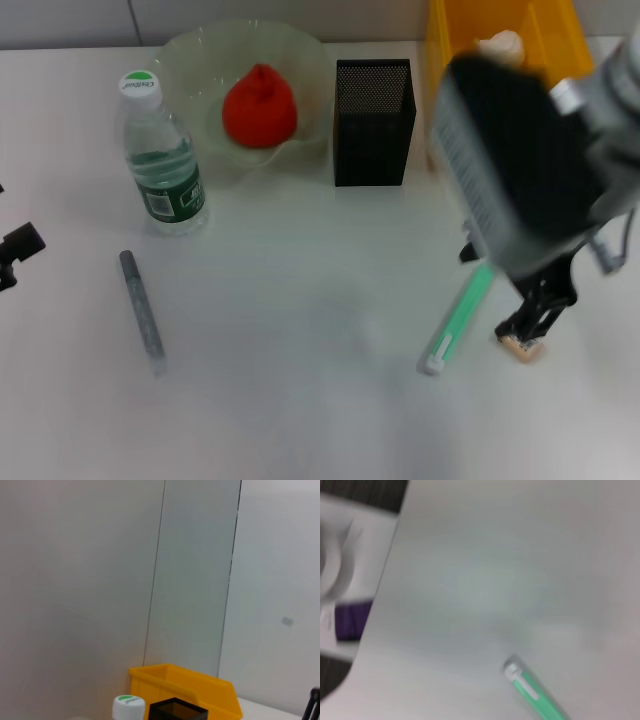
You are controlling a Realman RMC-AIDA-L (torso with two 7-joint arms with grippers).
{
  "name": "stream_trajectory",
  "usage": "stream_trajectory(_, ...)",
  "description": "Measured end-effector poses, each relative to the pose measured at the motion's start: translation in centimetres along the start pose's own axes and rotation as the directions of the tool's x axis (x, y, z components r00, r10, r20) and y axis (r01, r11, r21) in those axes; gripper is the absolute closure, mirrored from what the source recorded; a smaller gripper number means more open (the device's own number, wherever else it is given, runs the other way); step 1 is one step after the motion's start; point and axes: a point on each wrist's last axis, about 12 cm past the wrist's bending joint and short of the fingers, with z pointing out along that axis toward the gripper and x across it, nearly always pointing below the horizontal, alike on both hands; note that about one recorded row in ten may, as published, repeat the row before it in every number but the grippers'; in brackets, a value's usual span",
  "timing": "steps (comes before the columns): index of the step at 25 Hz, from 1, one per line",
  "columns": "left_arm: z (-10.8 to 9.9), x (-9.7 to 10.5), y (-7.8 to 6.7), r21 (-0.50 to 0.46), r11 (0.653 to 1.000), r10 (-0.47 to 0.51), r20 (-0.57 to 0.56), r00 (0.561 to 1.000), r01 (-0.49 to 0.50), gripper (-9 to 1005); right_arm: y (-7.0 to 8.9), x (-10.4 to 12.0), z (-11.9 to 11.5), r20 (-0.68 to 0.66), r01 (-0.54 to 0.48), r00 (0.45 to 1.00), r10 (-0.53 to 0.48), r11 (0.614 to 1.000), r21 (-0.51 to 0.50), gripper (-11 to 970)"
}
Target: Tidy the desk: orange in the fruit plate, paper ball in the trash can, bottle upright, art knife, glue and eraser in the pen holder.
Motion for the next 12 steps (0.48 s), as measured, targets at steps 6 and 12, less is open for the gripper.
stream_trajectory(6,0.0,0.4,-0.5,0.003,1.0,-0.026,0.009,1.0,0.026,181,-0.2,-1.6,3.9,-0.116,0.181,0.977,-0.181,0.983,-0.005,228)
stream_trajectory(12,0.4,0.7,-0.7,0.0,0.999,-0.038,0.02,0.999,0.038,181,-0.2,-1.7,6.6,-0.078,0.209,0.974,-0.212,0.977,-0.049,230)
